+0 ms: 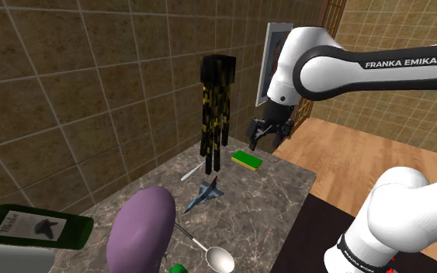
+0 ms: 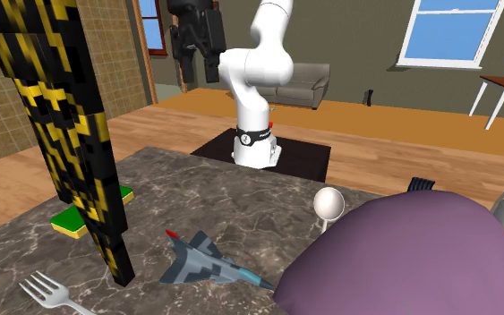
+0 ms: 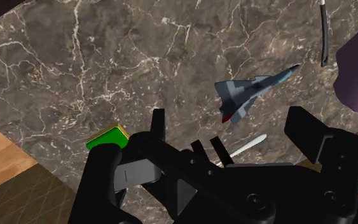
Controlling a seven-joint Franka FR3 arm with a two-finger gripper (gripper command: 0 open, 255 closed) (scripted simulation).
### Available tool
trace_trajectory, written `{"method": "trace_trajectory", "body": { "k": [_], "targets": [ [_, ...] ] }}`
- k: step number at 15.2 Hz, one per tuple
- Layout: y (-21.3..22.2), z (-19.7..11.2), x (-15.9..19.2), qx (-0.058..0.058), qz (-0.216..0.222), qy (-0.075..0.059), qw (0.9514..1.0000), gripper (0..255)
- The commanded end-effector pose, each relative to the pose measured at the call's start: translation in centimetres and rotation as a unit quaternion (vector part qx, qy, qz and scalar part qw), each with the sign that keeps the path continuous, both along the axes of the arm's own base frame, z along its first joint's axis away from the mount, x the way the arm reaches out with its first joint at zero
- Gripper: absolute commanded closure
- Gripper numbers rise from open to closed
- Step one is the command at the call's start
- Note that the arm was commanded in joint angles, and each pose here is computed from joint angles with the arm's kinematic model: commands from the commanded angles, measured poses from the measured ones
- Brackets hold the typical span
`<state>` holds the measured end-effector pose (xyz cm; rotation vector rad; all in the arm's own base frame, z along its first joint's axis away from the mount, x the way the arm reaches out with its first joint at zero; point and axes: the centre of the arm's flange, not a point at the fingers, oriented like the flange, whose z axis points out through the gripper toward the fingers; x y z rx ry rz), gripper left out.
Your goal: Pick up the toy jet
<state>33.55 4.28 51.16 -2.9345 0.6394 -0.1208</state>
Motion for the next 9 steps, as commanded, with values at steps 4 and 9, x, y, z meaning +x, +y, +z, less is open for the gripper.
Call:
{"method": "trace_trajectory", "body": {
  "k": [4,9],
  "targets": [
    [4.4,-4.8,1.6,0.005,-0.105,-0.002,0.9945,0],
    [8.3,-9.5,4.3,0.009,-0.205,-0.004,0.9788,0]
  ]
}}
